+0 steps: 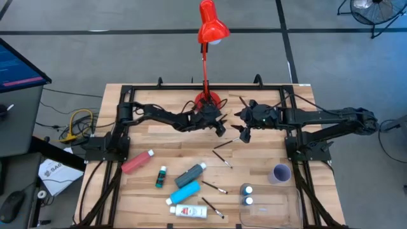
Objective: Pick & Place Paint Supplies
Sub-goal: Put the black gold paint brush into the purple cup
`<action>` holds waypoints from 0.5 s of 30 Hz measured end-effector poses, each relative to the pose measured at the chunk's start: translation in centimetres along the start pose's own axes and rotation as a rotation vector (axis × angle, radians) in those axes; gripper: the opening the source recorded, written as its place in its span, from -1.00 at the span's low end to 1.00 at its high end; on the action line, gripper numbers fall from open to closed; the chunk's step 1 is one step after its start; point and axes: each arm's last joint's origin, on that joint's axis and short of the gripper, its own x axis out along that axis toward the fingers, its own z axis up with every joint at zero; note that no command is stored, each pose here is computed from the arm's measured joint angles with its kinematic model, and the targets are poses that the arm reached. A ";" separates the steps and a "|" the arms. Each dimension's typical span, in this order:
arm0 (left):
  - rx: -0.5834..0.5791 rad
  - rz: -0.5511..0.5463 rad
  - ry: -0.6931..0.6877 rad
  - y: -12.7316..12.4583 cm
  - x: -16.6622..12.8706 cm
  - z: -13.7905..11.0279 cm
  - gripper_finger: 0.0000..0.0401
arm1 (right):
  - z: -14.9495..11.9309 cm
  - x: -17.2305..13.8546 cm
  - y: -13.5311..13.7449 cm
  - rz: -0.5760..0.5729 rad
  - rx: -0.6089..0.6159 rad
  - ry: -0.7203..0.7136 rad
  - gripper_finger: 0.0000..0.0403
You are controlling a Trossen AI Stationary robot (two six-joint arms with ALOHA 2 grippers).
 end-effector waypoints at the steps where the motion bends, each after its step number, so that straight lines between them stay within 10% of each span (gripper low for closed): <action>1: -0.002 0.001 0.009 0.0 0.0 -0.1 -0.14 | 0.0 0.0 0.0 0.000 0.000 0.003 0.24; 15: -0.037 -0.021 0.091 0.8 0.2 -0.6 -0.14 | -0.1 0.0 0.0 0.000 0.017 0.007 0.24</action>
